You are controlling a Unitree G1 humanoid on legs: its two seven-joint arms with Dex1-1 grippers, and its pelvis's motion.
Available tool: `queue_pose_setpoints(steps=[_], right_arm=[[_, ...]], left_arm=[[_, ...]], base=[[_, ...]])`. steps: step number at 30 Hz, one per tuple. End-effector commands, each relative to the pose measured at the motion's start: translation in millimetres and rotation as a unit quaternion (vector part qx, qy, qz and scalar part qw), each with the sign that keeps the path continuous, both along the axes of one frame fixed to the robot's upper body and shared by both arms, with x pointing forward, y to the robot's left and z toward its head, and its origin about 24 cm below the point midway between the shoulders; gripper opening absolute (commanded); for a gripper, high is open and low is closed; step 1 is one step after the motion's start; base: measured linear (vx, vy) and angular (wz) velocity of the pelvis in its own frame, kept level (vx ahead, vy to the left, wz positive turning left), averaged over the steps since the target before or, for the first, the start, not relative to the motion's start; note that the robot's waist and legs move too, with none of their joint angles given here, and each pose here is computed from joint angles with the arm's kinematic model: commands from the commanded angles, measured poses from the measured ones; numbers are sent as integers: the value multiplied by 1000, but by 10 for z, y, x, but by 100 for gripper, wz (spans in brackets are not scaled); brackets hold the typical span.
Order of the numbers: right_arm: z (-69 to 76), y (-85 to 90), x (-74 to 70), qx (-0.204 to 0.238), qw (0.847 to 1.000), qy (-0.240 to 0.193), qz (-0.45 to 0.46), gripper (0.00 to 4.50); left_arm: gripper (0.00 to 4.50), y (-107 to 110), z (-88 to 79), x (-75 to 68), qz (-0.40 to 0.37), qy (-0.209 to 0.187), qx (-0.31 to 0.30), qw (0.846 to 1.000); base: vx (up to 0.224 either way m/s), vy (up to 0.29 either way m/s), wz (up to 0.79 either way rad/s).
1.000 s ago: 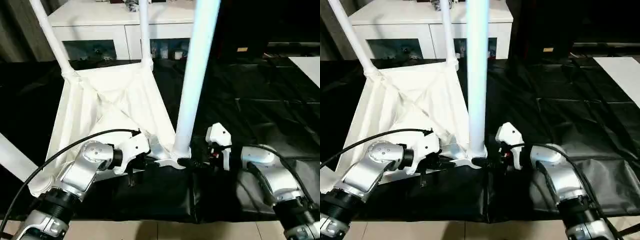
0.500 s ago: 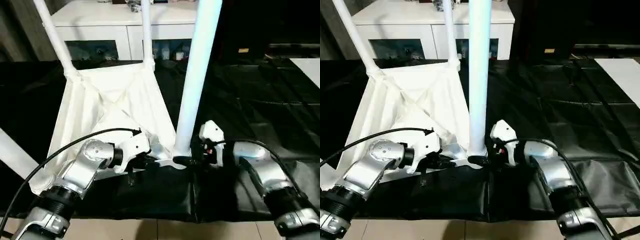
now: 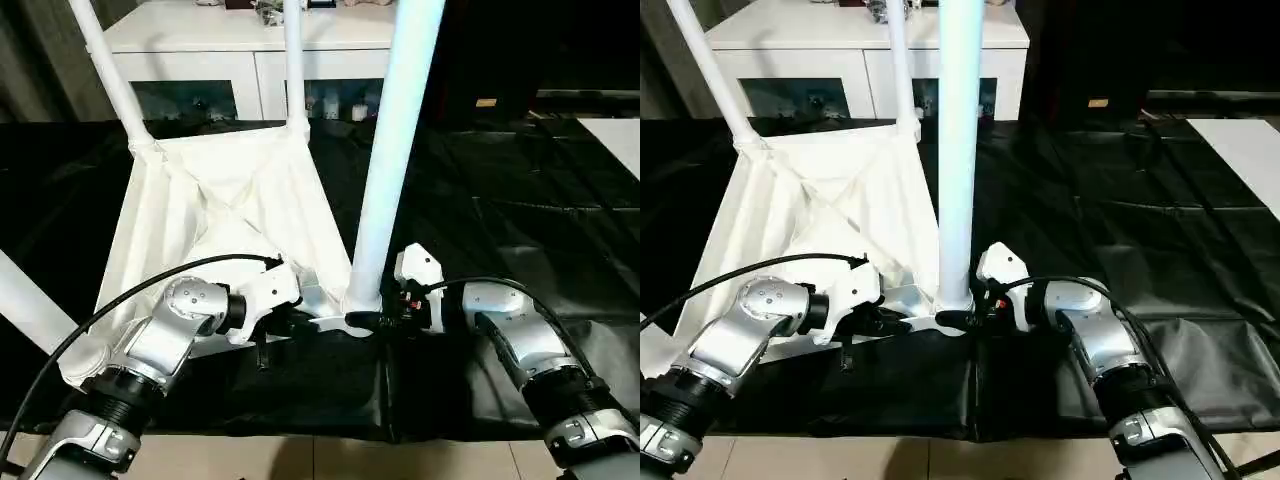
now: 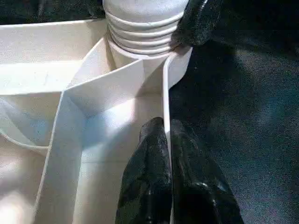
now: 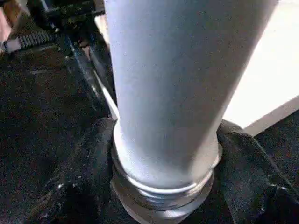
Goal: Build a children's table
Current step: Rotate leg to tighten
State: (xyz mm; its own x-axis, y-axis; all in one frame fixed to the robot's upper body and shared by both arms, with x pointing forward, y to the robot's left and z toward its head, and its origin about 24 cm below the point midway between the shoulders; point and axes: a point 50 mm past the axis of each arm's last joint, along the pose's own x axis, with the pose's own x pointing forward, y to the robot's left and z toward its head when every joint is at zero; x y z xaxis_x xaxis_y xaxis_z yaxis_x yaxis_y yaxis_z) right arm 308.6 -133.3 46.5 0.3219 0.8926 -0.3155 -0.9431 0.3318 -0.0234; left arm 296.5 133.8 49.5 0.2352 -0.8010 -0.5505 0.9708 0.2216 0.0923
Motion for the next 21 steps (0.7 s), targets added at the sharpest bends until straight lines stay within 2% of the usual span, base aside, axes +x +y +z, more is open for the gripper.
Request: queue_pose_setpoints(steps=[1, 6, 8, 10, 14, 16, 17, 18, 19, 20, 21], right_arm=[[54, -15, 114, 41, 996, -3, -84, 272], [-69, 82, 124, 59, 982, 19, -176, 272], [-118, 135, 136, 47, 975, 17, -218, 272], [-201, 203, 148, 19, 957, 12, -289, 272], [-262, 305, 145, -12, 935, -11, -354, 272], [-259, 359, 138, -14, 935, -21, -355, 272], [-215, 464, 115, -3, 946, -40, -323, 272], [-194, 487, 108, 7, 948, -42, -314, 272], [-136, 480, 107, 35, 950, -42, -309, 272], [-87, 464, 111, 54, 950, -45, -304, 307], [-87, 464, 111, 54, 950, -45, -304, 328]], left_arm=[[0, -36, 44, 77, 33, -15, -19, 999], [0, -172, 0, 188, 99, -16, -28, 995], [0, -232, -6, 252, 127, -28, -19, 991], [0, -345, -1, 361, 186, -42, -17, 982], [0, -465, -18, 457, 249, -65, 0, 966], [0, -504, -28, 469, 256, -73, 5, 964], [0, -560, -44, 458, 247, -74, 5, 966], [0, -571, -46, 451, 242, -73, 3, 968], [0, -586, -41, 427, 219, -73, -1, 973], [0, -585, -34, 407, 201, -74, -3, 977], [0, -585, -34, 407, 201, -74, -3, 977]], base=[[0, 0, 0], [0, 0, 0], [0, 0, 0], [0, 0, 0], [0, 0, 0], [0, 0, 0], [0, 0, 0], [0, 0, 0], [0, 0, 0], [0, 0, 0], [0, 0, 0]])
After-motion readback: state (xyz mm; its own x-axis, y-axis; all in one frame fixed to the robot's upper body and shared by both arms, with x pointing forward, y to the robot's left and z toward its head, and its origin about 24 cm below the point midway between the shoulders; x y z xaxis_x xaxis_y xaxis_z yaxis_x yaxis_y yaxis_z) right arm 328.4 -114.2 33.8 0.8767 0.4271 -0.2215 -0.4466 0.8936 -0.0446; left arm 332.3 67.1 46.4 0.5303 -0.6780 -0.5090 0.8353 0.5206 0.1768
